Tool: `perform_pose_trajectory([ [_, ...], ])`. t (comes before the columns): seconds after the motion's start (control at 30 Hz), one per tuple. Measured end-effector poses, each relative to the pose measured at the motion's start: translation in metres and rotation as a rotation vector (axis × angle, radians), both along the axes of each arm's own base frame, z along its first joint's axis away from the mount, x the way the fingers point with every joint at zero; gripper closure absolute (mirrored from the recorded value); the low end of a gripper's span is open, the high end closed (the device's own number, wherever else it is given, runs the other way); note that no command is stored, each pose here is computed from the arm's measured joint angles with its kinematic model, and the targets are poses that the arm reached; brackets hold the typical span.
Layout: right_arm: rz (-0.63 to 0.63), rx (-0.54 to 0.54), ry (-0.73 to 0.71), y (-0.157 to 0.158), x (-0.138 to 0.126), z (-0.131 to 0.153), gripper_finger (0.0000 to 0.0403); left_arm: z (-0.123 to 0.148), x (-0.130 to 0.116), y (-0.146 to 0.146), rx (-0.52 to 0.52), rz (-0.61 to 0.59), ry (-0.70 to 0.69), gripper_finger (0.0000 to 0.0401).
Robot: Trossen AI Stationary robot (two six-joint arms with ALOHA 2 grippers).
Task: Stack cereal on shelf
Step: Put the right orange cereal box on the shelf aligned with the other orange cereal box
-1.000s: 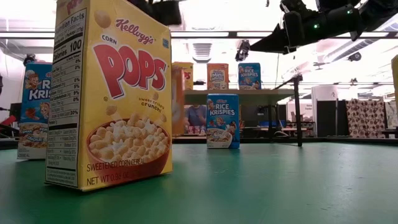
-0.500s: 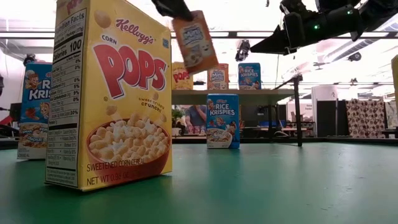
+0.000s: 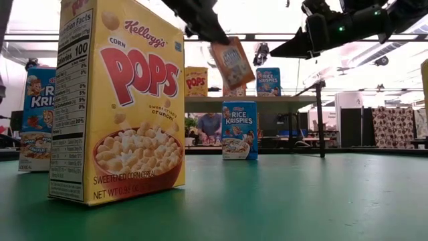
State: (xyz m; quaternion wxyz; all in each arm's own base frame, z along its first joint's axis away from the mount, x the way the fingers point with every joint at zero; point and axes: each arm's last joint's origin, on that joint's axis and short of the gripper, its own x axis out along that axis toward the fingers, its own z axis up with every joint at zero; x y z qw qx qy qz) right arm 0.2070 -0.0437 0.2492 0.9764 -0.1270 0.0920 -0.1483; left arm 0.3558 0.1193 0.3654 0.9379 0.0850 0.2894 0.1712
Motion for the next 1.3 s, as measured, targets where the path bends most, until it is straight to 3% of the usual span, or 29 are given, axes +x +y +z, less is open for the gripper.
perform_pose_trajectory([
  [0.43,-0.002,0.019,0.01,0.001,-0.005,0.002,0.0394,-0.007,0.027,0.022,-0.024,0.032,0.063,0.0272],
  [0.9,-0.006,0.042,0.019,0.001,-0.006,0.0,0.0394,-0.006,0.029,0.024,-0.001,0.022,0.062,0.0271],
  [1.3,-0.006,0.046,0.017,0.001,-0.006,0.0,0.0394,-0.006,0.029,0.027,0.004,0.026,0.057,0.0202],
])
